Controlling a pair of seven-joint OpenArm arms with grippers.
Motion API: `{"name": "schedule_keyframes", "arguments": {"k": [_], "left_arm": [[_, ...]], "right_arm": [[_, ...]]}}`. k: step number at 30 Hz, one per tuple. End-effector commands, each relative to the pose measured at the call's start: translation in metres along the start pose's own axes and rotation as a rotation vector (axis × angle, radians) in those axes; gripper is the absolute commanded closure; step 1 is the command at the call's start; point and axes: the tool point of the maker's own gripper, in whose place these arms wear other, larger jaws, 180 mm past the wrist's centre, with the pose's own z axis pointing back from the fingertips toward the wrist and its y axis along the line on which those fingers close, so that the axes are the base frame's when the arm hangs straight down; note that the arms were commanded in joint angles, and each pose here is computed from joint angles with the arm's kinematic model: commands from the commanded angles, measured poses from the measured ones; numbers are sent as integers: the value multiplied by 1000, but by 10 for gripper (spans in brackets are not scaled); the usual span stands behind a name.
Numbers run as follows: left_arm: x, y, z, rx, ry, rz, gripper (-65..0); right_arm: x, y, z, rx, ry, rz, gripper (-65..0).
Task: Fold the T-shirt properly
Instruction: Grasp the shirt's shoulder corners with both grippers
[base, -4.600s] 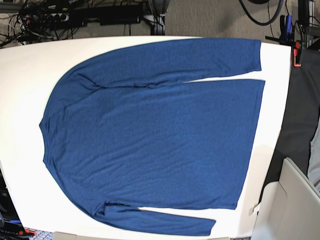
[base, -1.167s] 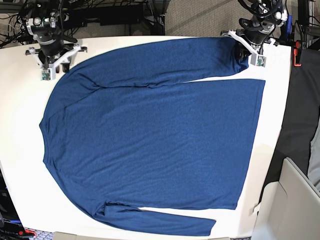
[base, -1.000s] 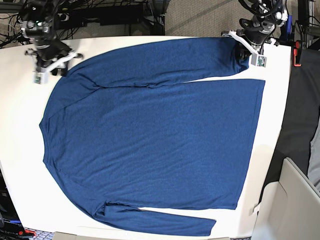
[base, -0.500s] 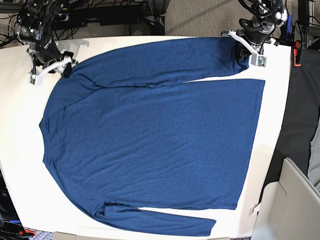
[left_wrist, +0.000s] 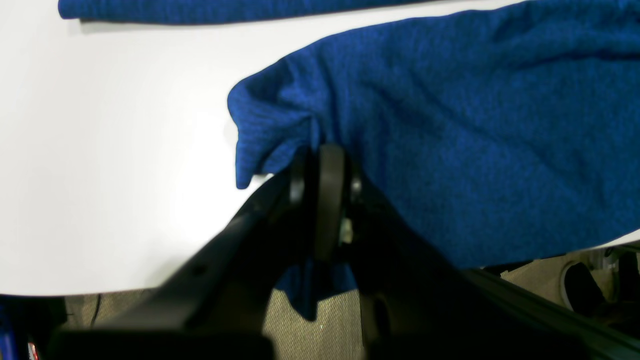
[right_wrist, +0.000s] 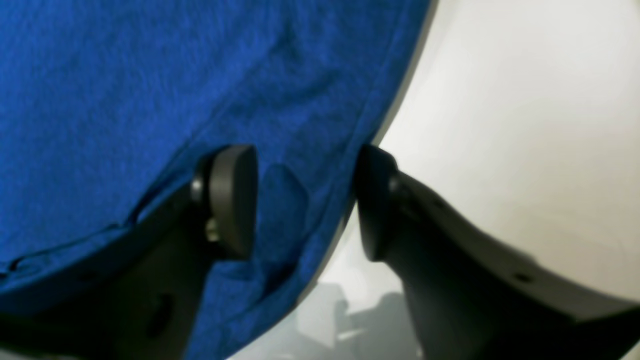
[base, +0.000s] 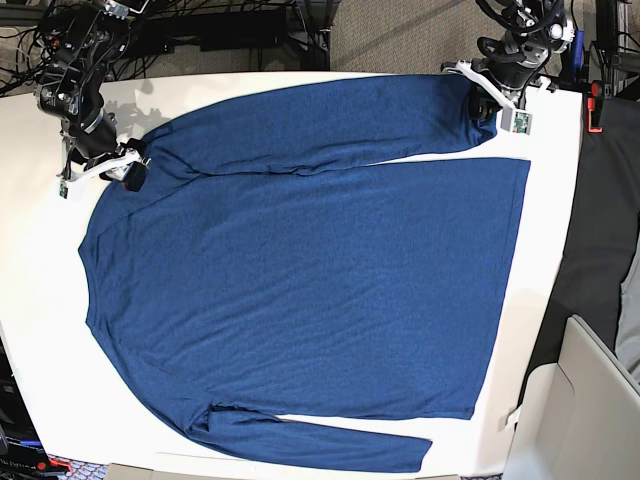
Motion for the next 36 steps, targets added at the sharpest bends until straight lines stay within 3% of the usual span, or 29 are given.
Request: {"name": "schedule_keyframes", "arguments": {"k": [1,4,8,11,15,20,36], "left_arm": [[6,0,3,-5,-26,-9,0],[8,1,3,-3,-29,-10,0],[8,3,4,0,-29,-16,0],[2,4,8,2,-18,-20,0],[0,3,21,2,-14,-57,0],[30,12,34,38,-118,-77,0],[136,15,21,52,-384,-105,0]], "right_arm": [[-14,-6,1,-24,64,0,-208],[-17,-7,2,-25,69,4,-73],[-22,-4,11,7,76,93,-7],[-28,-1,23,42,81,185,-2],[-33,-21,42,7,79,215,-2],[-35,-37,52,-20,77,223,-2],[-17,-25,45,4,18,210,-2]]}}
